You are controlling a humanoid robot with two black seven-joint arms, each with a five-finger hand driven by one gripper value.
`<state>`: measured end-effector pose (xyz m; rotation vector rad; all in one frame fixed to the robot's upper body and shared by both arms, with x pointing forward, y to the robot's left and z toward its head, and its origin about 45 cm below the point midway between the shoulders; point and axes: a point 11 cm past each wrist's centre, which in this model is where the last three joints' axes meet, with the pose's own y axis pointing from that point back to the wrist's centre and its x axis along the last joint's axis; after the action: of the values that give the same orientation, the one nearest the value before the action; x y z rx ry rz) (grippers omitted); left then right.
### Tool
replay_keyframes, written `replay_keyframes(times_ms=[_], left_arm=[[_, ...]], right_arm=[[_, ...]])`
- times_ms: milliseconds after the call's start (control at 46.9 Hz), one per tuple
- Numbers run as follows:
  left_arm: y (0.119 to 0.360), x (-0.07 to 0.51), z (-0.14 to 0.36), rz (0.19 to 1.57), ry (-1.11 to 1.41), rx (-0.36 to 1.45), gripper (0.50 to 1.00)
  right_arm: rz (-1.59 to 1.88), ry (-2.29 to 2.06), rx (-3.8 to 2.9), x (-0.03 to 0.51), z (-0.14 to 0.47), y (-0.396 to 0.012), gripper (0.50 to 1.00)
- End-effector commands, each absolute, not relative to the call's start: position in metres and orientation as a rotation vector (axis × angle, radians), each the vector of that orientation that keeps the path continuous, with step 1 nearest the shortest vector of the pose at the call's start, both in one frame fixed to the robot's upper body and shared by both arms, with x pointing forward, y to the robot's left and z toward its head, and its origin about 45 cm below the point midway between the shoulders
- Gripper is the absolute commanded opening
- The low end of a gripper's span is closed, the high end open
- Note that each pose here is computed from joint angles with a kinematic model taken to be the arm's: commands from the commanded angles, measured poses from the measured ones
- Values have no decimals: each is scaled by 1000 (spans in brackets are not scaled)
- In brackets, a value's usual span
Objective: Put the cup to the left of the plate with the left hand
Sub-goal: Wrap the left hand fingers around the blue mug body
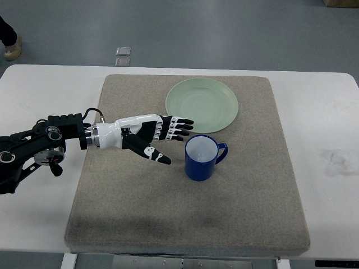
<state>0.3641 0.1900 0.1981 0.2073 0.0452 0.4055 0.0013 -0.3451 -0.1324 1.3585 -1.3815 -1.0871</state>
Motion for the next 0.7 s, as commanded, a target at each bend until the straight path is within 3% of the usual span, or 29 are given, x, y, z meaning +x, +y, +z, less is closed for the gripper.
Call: replay_keyframes(times_ms=[0,682], left_arm=[[185,362,195,399,54,201,992],[160,351,182,354,85,185,992]], right_arm=[[-1087,-1381,1359,1,-132,-345,932],[-1087,-1381,1359,1,-132,-345,932]])
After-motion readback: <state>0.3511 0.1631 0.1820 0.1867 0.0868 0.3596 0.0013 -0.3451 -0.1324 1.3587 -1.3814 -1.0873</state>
